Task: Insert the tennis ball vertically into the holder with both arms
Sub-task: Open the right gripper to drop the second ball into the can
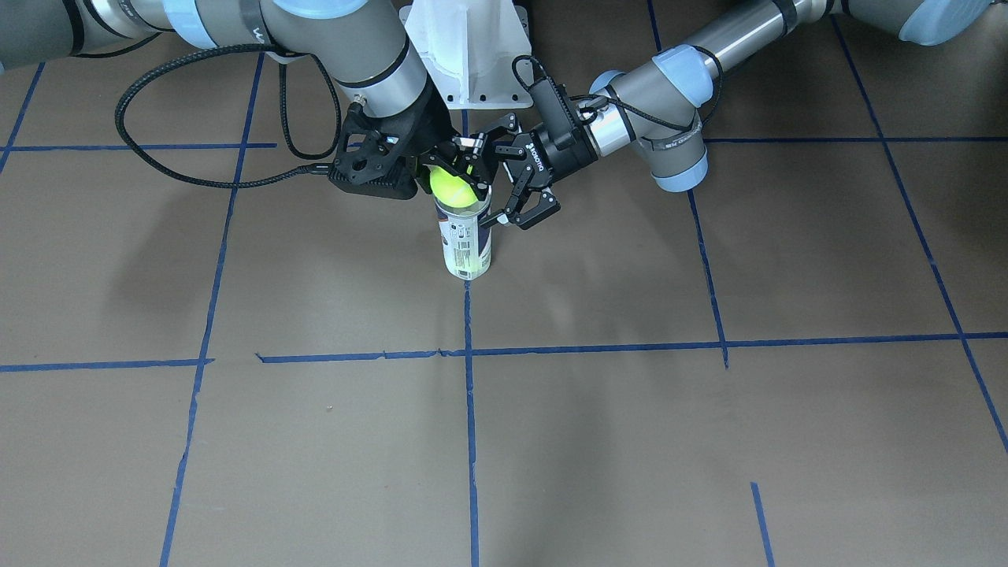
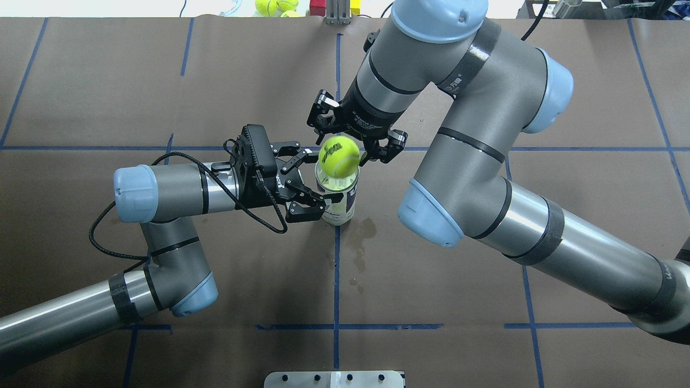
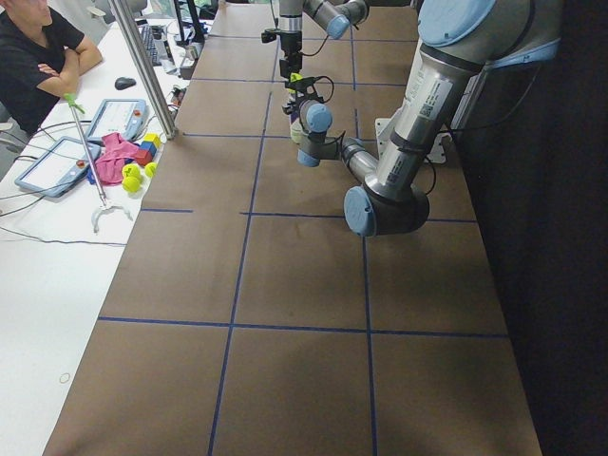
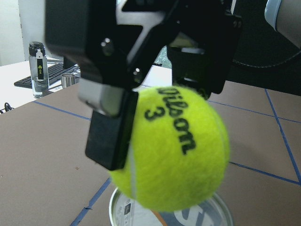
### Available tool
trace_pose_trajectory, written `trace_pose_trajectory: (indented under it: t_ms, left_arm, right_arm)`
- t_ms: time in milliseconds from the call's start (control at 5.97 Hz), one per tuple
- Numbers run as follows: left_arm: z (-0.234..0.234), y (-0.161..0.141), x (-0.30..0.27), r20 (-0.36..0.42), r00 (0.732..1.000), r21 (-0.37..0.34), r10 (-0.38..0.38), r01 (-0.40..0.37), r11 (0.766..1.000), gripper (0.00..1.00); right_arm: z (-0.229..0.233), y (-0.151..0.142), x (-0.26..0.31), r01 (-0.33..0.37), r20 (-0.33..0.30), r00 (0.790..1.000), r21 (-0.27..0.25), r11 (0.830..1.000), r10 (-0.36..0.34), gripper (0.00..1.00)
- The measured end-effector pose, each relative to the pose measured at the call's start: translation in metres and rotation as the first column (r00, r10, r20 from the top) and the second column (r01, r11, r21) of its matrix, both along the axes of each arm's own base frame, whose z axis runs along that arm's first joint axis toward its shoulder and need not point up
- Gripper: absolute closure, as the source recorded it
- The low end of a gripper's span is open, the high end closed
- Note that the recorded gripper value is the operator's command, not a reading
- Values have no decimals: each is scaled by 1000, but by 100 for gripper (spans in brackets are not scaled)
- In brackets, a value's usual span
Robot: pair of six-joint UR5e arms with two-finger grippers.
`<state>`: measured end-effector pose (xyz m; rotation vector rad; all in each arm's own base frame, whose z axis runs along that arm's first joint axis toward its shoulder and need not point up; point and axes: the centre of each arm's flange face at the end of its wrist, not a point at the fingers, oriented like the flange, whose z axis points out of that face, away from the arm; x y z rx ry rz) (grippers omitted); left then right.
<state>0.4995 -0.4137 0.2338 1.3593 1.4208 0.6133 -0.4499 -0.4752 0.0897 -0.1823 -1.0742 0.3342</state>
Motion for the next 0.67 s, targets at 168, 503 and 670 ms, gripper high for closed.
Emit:
trace_pose_trajectory:
  t_ms: [168,503,670]
  left_arm:
    - [0,0,0,0,1000,0,1,-1,1000,1]
    - [0,-4,-2,3,1000,-2,-7,7,1000,0]
    - [4,-9,-8,7,1000,-4,-18,18,1000,0]
  right_arm:
    - [0,1,-1,2,0,1000,0,1000,-2,0]
    - [10,1,18,-12,4,1000,5,1000,12,0]
    - [35,-10,46,-38,-11,999,14,999,38,0]
